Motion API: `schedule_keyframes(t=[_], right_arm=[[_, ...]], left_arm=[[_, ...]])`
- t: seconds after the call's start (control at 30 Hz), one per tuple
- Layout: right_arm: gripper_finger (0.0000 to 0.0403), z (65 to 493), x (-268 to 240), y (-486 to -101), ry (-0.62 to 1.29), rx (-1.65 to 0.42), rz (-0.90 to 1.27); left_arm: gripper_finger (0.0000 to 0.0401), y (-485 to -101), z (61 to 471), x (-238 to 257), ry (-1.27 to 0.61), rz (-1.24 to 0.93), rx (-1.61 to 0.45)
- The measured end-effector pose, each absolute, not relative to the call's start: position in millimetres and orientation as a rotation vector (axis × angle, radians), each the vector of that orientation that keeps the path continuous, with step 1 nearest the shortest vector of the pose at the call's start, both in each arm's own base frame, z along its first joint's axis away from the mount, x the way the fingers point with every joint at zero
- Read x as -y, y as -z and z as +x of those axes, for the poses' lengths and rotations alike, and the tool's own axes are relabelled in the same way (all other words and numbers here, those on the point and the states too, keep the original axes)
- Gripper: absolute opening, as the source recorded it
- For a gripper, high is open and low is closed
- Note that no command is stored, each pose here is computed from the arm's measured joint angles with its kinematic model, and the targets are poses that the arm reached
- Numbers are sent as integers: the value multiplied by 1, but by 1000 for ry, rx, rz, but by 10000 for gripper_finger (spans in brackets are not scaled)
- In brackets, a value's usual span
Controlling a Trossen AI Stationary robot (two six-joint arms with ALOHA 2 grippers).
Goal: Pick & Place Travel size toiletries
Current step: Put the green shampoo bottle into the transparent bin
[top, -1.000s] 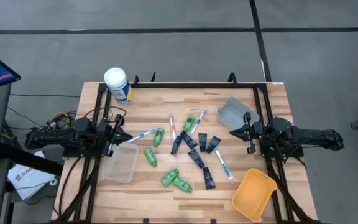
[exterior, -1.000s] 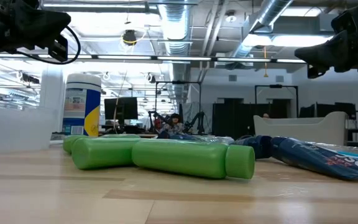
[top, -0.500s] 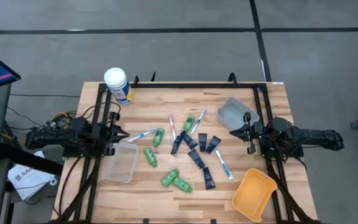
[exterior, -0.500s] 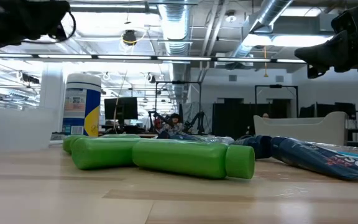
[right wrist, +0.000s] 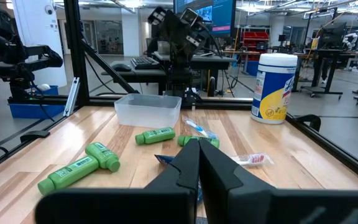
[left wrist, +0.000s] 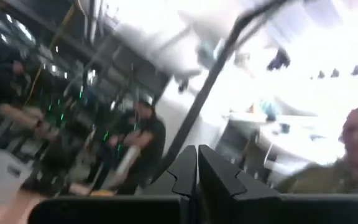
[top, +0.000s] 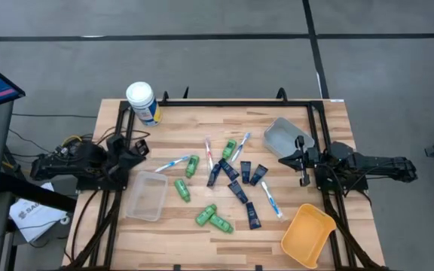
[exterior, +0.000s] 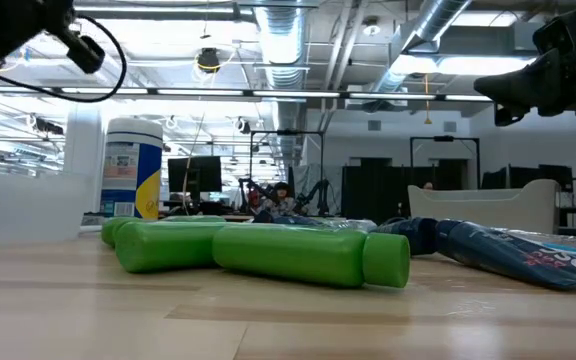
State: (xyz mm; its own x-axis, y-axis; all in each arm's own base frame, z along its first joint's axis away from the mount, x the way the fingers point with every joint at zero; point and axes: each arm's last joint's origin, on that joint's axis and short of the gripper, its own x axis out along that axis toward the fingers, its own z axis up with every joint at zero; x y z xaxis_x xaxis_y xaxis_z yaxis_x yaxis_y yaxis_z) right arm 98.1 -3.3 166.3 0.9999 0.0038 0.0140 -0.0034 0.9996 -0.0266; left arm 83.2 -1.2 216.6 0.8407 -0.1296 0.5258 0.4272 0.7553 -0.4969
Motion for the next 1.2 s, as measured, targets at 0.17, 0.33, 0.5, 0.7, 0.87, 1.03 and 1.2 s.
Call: schedule_keyframes(t=[0.17,0.33,0.5,0.7,0.87,1.03,1.2], right_arm=[[0,98,3,-166,-4,14,-27],[0,98,3,-166,-2,14,-163],[0,98,3,-166,-1,14,-298],[0,98,3,-166,0,14,-450],[0,98,3,-166,0,15,-453],[0,98,3,-166,0,14,-453],[0,98,3,-166,0,14,-453]], left_arm=[[11,-227,75,-7,121,-758,722],[11,-250,60,-16,-133,-860,999],[3,-308,70,-12,-28,-788,945],[4,-369,148,-8,42,-583,525],[32,-377,230,1,153,-565,67],[97,-368,286,11,265,-593,-309],[160,-343,306,11,170,-568,-620]])
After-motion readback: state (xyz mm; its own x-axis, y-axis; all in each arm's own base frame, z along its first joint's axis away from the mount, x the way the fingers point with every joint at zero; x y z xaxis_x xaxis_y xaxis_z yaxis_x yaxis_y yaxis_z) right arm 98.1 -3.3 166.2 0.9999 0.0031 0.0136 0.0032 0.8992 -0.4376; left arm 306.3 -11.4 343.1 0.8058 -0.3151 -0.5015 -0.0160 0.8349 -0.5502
